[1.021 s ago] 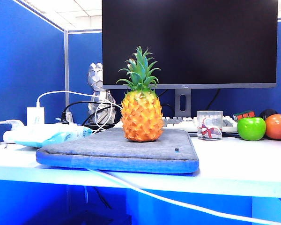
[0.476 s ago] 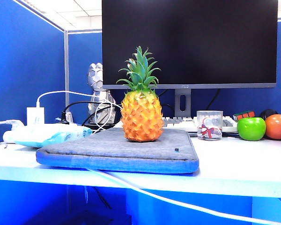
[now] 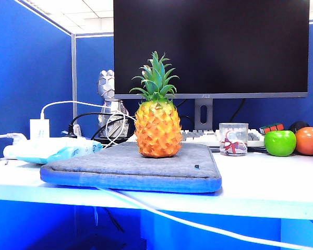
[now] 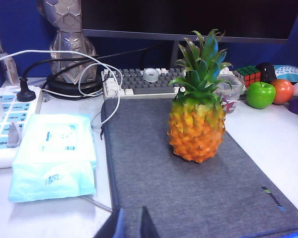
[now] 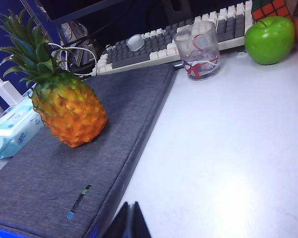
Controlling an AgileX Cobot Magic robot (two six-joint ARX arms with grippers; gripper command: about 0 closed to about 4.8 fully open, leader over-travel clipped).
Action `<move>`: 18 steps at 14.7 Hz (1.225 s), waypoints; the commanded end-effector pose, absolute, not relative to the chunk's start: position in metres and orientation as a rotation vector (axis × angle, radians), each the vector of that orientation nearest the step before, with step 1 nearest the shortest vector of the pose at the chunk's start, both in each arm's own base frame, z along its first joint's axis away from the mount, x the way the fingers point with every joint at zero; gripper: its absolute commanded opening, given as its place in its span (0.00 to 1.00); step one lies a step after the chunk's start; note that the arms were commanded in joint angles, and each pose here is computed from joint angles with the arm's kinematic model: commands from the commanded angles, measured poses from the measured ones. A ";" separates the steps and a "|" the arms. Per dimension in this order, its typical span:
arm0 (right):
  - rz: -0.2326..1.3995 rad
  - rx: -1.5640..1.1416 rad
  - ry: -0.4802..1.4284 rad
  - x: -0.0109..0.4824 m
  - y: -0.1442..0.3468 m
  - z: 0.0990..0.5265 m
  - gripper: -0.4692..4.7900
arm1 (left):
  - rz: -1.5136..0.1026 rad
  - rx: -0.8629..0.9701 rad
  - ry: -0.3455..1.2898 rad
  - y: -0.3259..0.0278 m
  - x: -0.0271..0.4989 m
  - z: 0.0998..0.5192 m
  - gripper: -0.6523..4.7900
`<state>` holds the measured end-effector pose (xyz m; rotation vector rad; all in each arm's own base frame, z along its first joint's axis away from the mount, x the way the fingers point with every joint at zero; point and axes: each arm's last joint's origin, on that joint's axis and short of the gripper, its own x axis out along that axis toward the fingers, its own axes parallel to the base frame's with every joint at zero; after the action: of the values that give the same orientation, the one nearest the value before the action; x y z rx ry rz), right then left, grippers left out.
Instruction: Pick up the pineapple and place it above the gray bag.
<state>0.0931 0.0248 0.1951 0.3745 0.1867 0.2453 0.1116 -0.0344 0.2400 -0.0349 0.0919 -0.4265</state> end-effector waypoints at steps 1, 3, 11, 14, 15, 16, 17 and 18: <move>0.249 0.377 0.165 0.093 0.025 0.198 0.09 | -0.424 -0.037 0.073 -0.034 0.111 0.243 0.22; 0.249 0.377 0.165 0.093 0.025 0.198 0.09 | -0.424 -0.037 0.073 -0.034 0.111 0.243 0.22; 0.158 0.317 0.100 0.100 0.023 0.158 0.09 | -0.428 -0.081 -0.069 -0.033 0.107 0.201 0.23; 0.155 0.278 0.092 0.100 0.023 0.159 0.09 | -0.426 -0.025 -0.047 -0.033 0.105 0.182 0.23; 0.154 0.274 0.093 0.100 0.023 0.158 0.09 | -0.426 -0.023 -0.038 -0.033 0.105 0.178 0.23; 0.144 0.274 0.095 0.100 0.023 0.158 0.09 | -0.426 -0.028 -0.021 -0.033 0.106 0.171 0.23; 0.142 0.274 0.095 0.100 0.023 0.158 0.09 | -0.425 -0.031 0.000 -0.033 0.106 0.169 0.23; 0.143 0.274 0.094 0.100 0.023 0.158 0.09 | -0.429 -0.034 0.005 -0.033 0.106 0.169 0.23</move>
<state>0.0990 0.0229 0.1601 0.2792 0.0978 0.1472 0.1056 -0.0329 0.1665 -0.0300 0.0207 -0.4278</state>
